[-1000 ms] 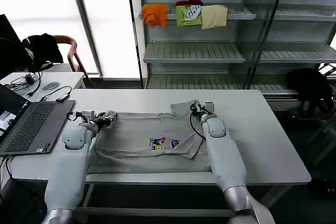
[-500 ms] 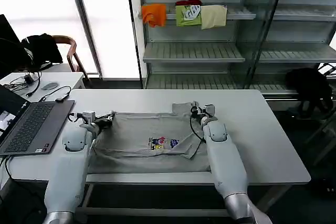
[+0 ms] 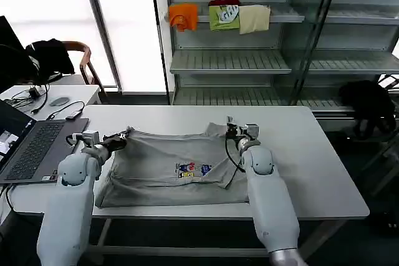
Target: Fold and organize the clothes.
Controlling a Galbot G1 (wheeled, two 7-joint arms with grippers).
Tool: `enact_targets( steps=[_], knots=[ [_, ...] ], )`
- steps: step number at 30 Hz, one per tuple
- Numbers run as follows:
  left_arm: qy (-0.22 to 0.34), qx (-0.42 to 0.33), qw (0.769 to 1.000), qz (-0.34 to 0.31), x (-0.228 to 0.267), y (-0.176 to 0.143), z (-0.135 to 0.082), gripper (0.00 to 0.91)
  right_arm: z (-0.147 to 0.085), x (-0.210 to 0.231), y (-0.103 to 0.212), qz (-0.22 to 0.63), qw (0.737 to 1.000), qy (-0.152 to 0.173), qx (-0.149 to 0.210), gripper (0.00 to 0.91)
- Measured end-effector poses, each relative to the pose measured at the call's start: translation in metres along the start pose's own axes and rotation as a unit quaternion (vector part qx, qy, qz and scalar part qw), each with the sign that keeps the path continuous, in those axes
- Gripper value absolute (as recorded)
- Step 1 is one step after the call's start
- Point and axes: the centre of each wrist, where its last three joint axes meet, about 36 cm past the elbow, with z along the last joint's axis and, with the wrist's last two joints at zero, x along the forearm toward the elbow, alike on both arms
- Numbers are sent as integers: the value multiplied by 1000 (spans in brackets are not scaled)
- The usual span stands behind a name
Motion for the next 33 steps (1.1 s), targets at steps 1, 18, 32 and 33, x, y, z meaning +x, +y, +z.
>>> enact_targets(
  steps=[1,18,32,33],
  knots=[
    [-4,1,1000,3,5,0,0,0,0,7,2,-2,1000,-4,-2,0],
    [-17,37,998,43,87,8,45,0,44,130,-3,4,1000,-16,-15,0],
    [0,46,997,62,122,4,77,10,64,174,-7,14,1000,6,5,0],
    [1,46,997,62,123,3,79,10,65,175,-6,15,1000,7,7,161]
  ],
)
